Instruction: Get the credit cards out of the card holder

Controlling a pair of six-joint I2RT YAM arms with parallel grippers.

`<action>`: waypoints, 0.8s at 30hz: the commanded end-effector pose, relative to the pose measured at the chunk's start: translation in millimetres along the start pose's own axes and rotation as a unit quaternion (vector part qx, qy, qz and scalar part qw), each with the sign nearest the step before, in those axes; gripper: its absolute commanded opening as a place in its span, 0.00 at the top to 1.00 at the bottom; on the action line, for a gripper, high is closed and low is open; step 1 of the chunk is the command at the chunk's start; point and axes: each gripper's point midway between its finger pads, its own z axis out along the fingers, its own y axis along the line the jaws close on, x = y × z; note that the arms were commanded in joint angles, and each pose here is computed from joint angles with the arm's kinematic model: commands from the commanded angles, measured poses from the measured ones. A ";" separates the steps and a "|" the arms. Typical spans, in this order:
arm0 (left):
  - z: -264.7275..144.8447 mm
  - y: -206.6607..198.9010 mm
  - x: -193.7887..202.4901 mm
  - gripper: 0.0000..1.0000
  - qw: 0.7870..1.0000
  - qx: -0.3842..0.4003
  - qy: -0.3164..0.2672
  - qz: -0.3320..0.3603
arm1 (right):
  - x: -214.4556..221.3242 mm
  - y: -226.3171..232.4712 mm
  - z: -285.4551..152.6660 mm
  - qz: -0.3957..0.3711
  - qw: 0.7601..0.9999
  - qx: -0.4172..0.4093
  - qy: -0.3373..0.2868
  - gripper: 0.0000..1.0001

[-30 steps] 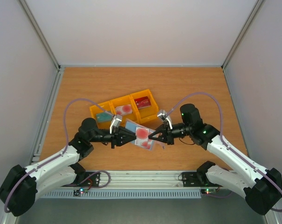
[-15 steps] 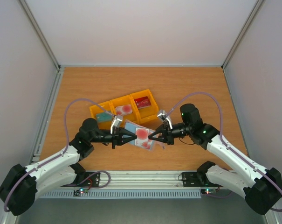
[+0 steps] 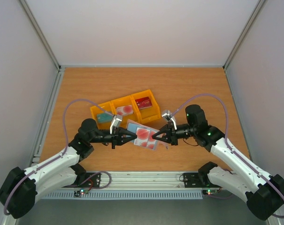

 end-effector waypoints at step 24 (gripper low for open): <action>3.9 -2.8 -8.4 1.00 1.000 -0.003 -0.017 0.020 | -22.3 7.3 7.7 -0.037 0.999 -0.006 -0.035 0.99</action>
